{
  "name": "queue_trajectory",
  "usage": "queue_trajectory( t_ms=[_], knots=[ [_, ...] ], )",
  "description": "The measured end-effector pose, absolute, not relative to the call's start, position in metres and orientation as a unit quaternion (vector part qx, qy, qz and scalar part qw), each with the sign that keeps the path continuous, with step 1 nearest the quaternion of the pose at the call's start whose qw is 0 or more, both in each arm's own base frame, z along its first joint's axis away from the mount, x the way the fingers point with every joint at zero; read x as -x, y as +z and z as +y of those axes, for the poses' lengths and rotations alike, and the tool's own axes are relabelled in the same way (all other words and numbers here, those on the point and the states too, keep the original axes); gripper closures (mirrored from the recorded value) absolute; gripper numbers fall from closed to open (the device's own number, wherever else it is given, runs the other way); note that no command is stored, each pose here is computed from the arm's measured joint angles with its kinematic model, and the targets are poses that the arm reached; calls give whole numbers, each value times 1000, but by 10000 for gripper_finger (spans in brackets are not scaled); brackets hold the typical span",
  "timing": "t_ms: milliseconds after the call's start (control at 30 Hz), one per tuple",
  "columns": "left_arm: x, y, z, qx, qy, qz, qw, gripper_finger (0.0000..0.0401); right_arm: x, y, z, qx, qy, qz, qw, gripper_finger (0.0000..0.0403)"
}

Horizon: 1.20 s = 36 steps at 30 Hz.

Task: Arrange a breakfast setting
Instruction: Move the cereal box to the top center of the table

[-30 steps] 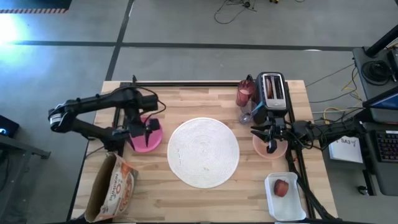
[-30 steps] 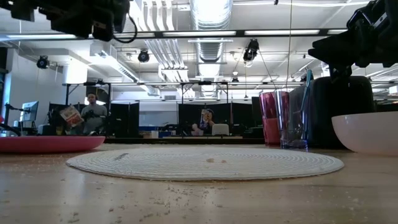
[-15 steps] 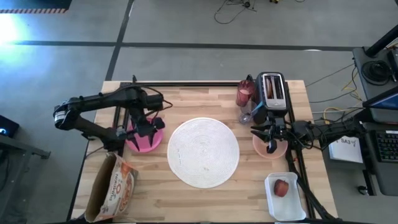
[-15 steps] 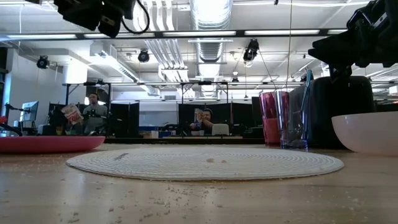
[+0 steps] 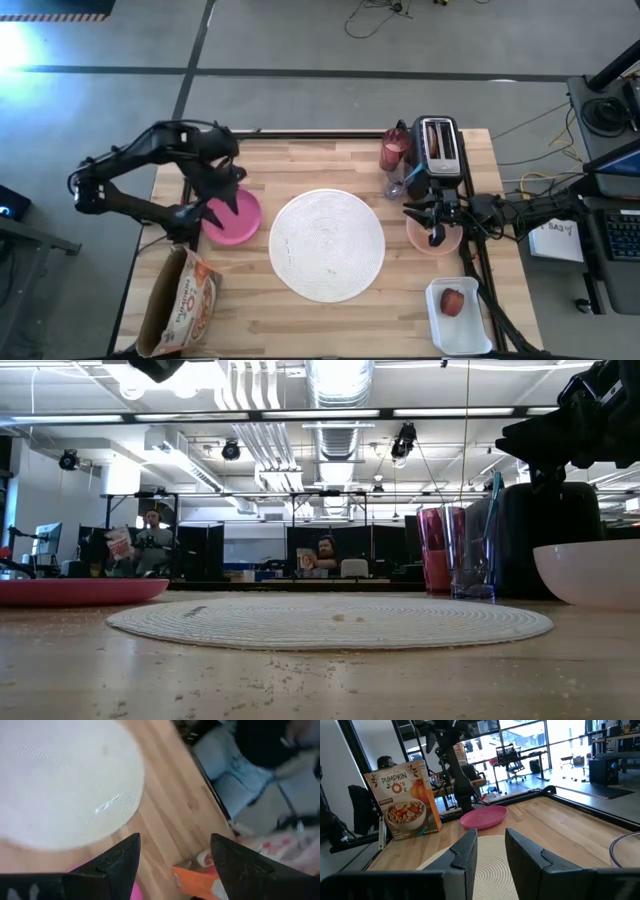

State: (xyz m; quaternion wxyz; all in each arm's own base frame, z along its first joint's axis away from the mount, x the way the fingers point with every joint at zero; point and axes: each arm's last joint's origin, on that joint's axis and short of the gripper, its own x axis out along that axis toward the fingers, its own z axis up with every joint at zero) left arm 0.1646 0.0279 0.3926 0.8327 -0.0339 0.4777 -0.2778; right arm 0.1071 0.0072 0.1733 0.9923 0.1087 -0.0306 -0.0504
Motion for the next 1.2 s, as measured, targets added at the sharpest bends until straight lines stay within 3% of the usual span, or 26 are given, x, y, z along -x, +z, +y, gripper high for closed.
queue_trajectory(
  t_ms=[200, 433, 533, 633, 767, 833, 1200],
  knots=[
    [-162, 402, 30, 140, -152, 517, 830, 177, -107, 173, 7, -109, -50, -31, 992, 312],
    [-152, 409, 28, 158, -107, 513, 837, 177, -107, 173, 7, -109, -50, -31, 992, 312],
    [-150, 409, 30, 199, -33, 524, 827, 177, -107, 173, 7, -109, -50, -31, 992, 312],
    [-149, 409, 33, 284, 90, 523, 798, 177, -107, 173, 7, -109, -50, -31, 992, 312],
    [-148, 408, 36, 444, 263, 473, 714, 177, -107, 173, 7, -109, -50, -31, 992, 312],
    [-146, 408, 37, 471, 312, 446, 694, 177, -107, 173, 7, -109, -50, -31, 992, 312],
    [-142, 410, 36, 512, 330, 424, 670, 177, -107, 173, 7, -109, -50, -31, 992, 312]
  ],
)
